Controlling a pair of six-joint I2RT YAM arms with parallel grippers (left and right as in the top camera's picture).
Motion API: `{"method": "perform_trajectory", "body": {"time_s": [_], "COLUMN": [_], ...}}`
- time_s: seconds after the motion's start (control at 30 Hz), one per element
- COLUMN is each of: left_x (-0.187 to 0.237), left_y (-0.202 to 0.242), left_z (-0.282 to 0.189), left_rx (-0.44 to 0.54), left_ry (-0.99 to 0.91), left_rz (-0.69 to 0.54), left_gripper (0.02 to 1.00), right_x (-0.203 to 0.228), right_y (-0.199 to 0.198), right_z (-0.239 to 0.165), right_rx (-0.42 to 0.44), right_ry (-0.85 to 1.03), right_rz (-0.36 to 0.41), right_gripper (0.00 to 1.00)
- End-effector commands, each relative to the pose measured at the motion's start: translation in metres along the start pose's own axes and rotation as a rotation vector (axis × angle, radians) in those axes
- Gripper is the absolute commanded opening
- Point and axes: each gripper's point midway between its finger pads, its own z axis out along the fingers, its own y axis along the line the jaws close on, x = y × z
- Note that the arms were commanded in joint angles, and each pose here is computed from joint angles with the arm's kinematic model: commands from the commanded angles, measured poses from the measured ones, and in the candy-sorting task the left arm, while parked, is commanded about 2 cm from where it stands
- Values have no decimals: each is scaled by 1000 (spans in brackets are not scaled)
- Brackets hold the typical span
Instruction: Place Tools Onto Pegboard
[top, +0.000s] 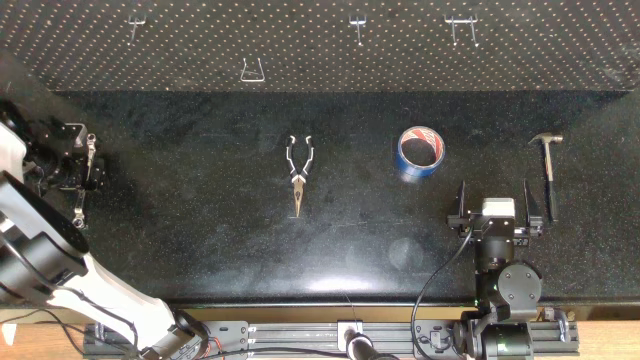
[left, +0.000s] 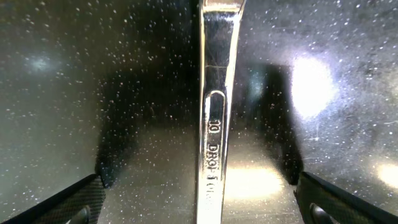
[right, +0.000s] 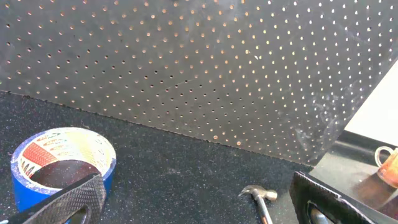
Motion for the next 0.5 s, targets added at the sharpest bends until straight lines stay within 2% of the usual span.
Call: {"method": "perform_trajectory", "body": {"time_s": [0.03,0.43,0.5], "left_x": [-5,-3,-3], "left_y": [6,3,3], "left_z": [6,12,12], "left_rx": [-16,3,3], "left_ry": [8,20,20], "left_rz": [16,15,15], "left_gripper": [993,996,890], "right_x": [4,4,4], "right_y": [-3,-3,-3], "right_z": [0,0,0], "right_rx": [19,19,19], "right_ry": [16,16,16], "right_rz": [-11,-11,-11], "right_gripper": [976,976,972]}}
